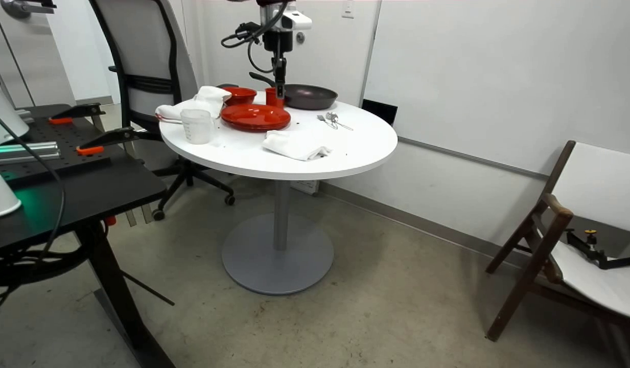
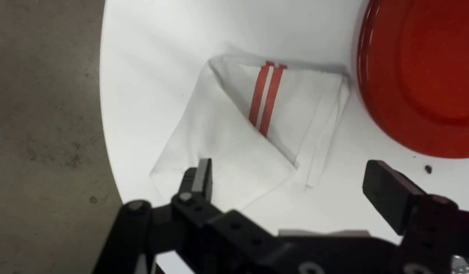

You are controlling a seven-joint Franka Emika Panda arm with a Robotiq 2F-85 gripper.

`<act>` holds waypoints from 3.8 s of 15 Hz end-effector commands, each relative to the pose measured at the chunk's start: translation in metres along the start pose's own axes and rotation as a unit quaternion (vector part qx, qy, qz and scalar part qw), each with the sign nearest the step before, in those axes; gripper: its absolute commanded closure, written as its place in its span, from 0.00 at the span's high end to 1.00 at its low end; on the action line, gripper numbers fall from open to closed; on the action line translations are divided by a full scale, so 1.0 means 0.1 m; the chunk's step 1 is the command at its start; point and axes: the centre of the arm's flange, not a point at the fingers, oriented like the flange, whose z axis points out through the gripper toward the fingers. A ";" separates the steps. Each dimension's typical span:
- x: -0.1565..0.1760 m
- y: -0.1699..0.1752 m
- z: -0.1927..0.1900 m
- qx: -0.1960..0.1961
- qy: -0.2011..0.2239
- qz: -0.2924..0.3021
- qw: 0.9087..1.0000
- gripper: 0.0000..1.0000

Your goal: Use the towel on the right to wipe the countertop

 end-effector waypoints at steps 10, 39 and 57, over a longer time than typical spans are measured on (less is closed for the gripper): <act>-1.31 -0.14 -0.34 0.019 -0.027 -0.197 0.980 1.00; -1.86 0.38 -0.53 -0.021 -0.029 -0.234 0.972 1.00; -1.79 0.44 -0.57 -0.009 -0.018 -0.210 0.977 1.00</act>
